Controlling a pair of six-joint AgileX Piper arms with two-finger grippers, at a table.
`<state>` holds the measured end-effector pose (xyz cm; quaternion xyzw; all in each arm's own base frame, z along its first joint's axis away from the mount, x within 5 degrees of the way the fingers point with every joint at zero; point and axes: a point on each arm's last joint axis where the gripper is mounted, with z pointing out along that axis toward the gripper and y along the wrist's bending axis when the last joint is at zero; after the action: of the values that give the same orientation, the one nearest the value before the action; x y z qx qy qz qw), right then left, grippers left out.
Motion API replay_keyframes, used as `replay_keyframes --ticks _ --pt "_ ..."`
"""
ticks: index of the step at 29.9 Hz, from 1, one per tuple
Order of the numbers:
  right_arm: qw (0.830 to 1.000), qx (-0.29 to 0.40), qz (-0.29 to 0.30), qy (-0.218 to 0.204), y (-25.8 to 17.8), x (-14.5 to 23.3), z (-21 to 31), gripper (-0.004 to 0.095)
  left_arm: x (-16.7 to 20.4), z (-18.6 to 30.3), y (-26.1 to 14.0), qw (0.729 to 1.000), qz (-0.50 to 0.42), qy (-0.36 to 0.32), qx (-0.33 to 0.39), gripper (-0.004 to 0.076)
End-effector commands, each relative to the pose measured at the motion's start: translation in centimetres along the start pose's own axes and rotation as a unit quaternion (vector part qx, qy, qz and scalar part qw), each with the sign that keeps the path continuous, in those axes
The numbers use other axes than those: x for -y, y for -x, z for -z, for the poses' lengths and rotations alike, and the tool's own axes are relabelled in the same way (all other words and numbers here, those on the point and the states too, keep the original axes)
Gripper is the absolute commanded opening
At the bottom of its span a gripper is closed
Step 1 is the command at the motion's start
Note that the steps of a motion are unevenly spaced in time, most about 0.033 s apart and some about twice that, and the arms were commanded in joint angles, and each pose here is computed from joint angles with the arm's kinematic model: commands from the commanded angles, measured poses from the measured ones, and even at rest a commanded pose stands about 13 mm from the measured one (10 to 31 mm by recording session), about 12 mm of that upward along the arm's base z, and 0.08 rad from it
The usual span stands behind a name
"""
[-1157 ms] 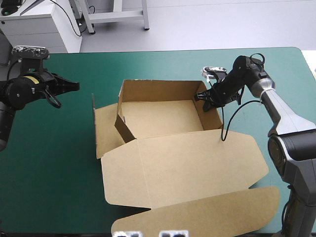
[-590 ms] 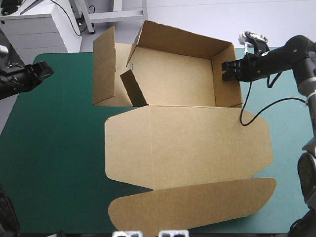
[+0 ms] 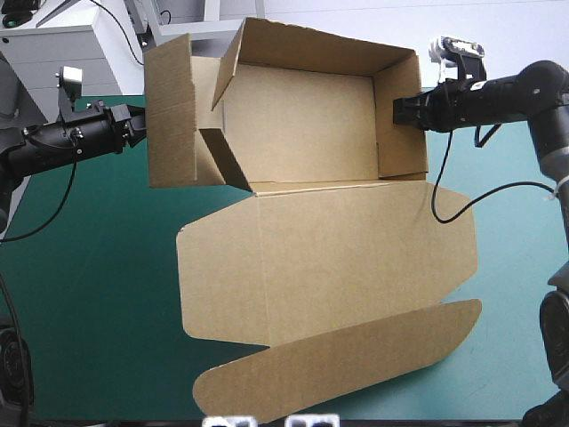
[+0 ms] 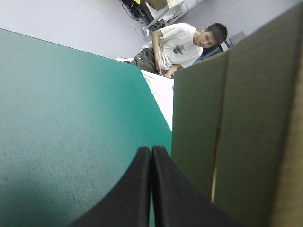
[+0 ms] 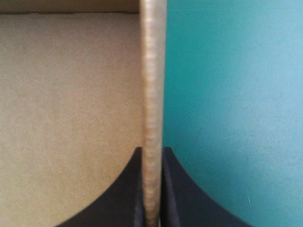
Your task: Fold the box
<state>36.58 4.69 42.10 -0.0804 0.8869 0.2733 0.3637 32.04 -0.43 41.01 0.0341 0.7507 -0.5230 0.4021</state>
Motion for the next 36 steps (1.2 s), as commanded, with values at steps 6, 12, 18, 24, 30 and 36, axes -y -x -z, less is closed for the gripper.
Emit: replay_keyframes --ticks 6,12,18,24,30,36 --pt "0.996 0.082 0.03 0.001 1.3 -4.0 0.5 -0.0008 5.0 1.2 -0.4 0.997 -0.051 -0.049 -0.005 -0.0009" --pt "0.993 0.108 0.043 -0.014 1.5 -5.3 -0.2 -0.0004 6.7 2.0 -1.1 0.997 -0.07 -0.028 -0.015 -0.0008" --pt "0.99 0.123 0.058 -0.03 1.5 -6.6 -0.9 -0.0003 8.1 1.8 -1.9 0.995 -0.086 -0.032 -0.031 -0.0008" --pt "0.989 0.125 0.067 -0.034 1.3 -7.6 -1.3 -0.0004 8.6 0.8 -2.8 0.993 -0.1 -0.031 -0.06 -0.0008" --pt "0.989 0.125 0.065 -0.035 1.3 -7.6 -1.3 -0.0003 8.4 0.7 -2.9 0.992 -0.106 -0.017 -0.066 -0.0008" --pt "0.989 0.122 0.074 -0.046 1.2 -7.7 -1.4 -0.0002 8.3 0.7 -3.0 0.992 -0.105 -0.012 -0.071 0.0032"
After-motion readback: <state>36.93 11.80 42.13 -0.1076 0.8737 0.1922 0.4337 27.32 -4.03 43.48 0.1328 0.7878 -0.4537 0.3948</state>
